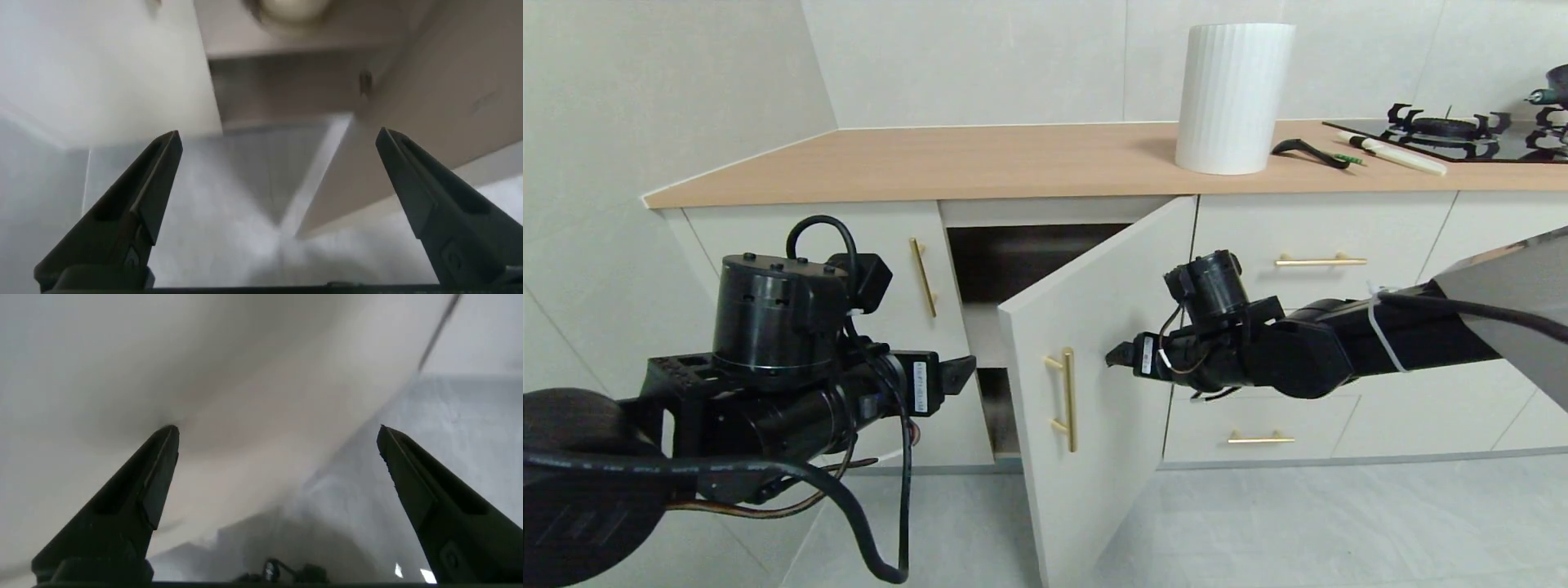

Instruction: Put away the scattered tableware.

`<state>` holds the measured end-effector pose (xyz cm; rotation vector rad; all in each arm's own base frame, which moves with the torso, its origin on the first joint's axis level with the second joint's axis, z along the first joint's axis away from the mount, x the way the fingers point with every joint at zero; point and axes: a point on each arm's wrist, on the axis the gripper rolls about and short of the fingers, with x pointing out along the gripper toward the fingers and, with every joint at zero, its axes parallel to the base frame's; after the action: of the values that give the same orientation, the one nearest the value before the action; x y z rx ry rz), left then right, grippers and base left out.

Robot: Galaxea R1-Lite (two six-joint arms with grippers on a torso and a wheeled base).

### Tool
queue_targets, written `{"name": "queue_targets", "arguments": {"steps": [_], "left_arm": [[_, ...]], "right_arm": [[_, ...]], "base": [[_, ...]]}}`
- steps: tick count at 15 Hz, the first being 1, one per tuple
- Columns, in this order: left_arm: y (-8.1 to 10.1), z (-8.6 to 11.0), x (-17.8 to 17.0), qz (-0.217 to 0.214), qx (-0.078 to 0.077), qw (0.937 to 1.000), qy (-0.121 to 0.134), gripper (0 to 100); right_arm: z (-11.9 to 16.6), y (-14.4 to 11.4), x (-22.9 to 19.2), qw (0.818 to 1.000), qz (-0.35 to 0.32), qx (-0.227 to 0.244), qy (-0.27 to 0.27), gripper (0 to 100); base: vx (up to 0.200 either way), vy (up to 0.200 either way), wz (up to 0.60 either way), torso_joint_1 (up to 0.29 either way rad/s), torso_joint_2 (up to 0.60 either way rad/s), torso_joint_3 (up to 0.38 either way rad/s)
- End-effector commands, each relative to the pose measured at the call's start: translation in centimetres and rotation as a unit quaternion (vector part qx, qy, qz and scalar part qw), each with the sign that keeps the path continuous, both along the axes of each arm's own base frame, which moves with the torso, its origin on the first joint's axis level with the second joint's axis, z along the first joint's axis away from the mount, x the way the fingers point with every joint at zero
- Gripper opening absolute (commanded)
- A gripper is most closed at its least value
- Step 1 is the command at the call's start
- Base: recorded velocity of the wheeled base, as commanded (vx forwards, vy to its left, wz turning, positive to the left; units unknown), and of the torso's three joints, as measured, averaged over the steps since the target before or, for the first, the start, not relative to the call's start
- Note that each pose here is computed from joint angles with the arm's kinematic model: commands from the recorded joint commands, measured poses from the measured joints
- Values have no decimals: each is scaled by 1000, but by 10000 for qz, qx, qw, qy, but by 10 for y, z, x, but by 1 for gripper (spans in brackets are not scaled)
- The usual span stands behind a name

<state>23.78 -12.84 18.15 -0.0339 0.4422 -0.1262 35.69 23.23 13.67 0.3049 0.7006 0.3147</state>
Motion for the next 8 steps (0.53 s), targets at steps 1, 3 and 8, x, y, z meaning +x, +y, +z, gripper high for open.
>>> {"name": "queue_targets", "arguments": {"steps": [1,3,8], "left_arm": [[8,13,-2,128,-80,9996,-224,100],[32,36,-4,642,39,9957,-674,100],[59,68,-19,1066,84,9864,-1248,100]], "right_arm": [[-10,5,8,10000,-29,14,47,100],[-21,11,16,10000,-69,51,22,100],[-27,22,33,9990,-139,313,-273,100]], "base": [[0,0,0,0,0,0],[0,0,0,0,0,0],[0,0,0,0,0,0]]}}
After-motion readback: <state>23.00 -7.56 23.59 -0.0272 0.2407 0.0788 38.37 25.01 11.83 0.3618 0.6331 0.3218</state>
